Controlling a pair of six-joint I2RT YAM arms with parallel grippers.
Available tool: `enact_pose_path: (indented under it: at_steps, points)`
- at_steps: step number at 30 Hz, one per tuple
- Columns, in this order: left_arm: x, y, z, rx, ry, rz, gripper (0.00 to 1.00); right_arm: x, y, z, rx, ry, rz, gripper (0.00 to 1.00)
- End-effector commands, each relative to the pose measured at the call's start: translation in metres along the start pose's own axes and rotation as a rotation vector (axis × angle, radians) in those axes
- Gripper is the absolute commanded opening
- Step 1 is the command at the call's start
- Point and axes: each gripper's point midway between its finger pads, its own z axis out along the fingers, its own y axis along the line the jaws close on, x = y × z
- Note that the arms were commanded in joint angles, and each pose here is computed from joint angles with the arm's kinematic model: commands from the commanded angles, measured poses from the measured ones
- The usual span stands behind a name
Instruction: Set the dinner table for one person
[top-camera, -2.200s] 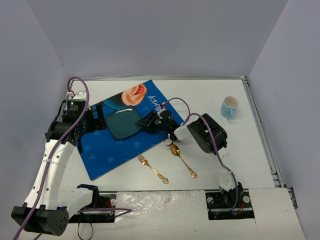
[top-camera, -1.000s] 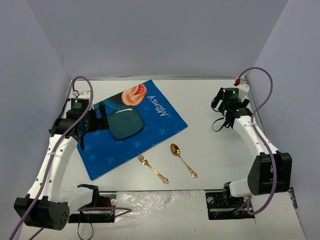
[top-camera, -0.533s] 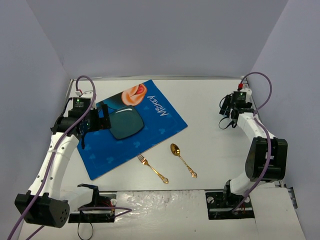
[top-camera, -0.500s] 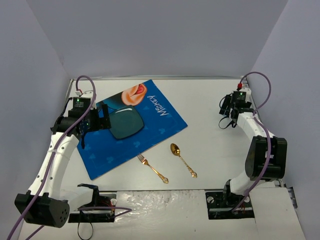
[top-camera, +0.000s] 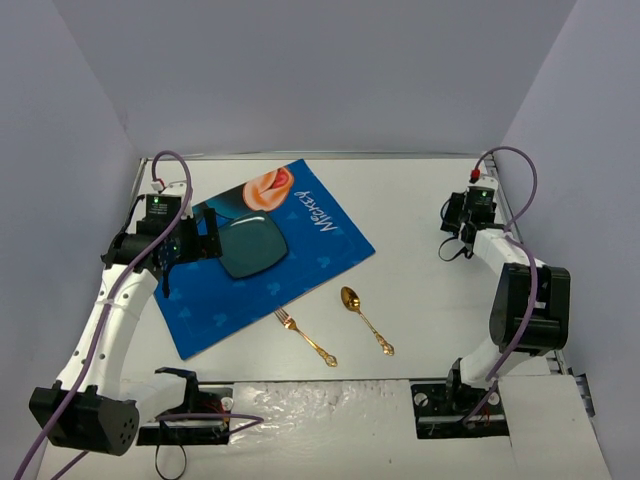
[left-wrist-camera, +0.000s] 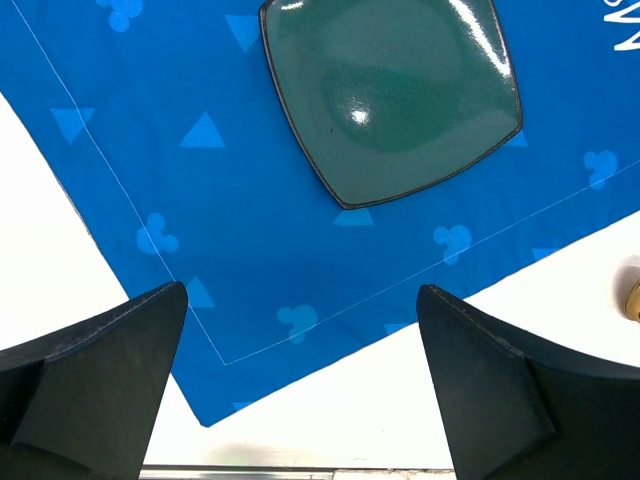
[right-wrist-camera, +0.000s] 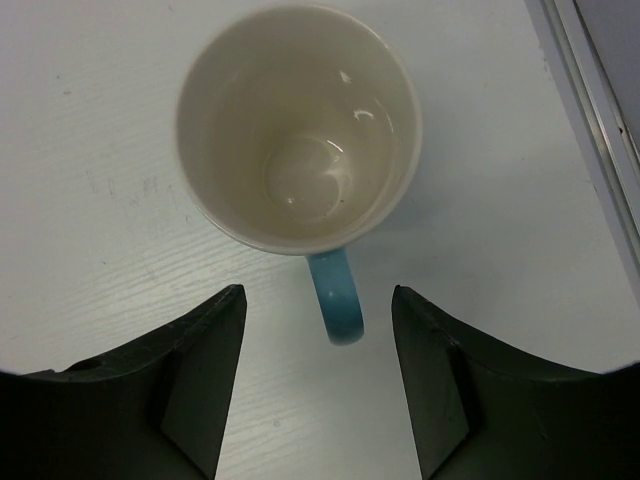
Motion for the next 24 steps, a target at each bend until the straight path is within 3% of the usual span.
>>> enact_pose_path:
  at_steps: [1,7,24]
  points:
    - [-0.013,-0.004,-0.004,0.015,-0.058,0.009,0.97,-0.031,0.004,0.000,-0.050,-0.134,-0.023,0.53]
    - [-0.013,-0.003,-0.004,0.015,-0.059,0.009,0.97,-0.035,-0.005,0.000,-0.045,-0.183,-0.031,0.46]
    - [-0.013,-0.003,-0.007,0.016,-0.066,0.006,0.97,-0.045,0.000,0.001,-0.125,-0.252,-0.047,0.40]
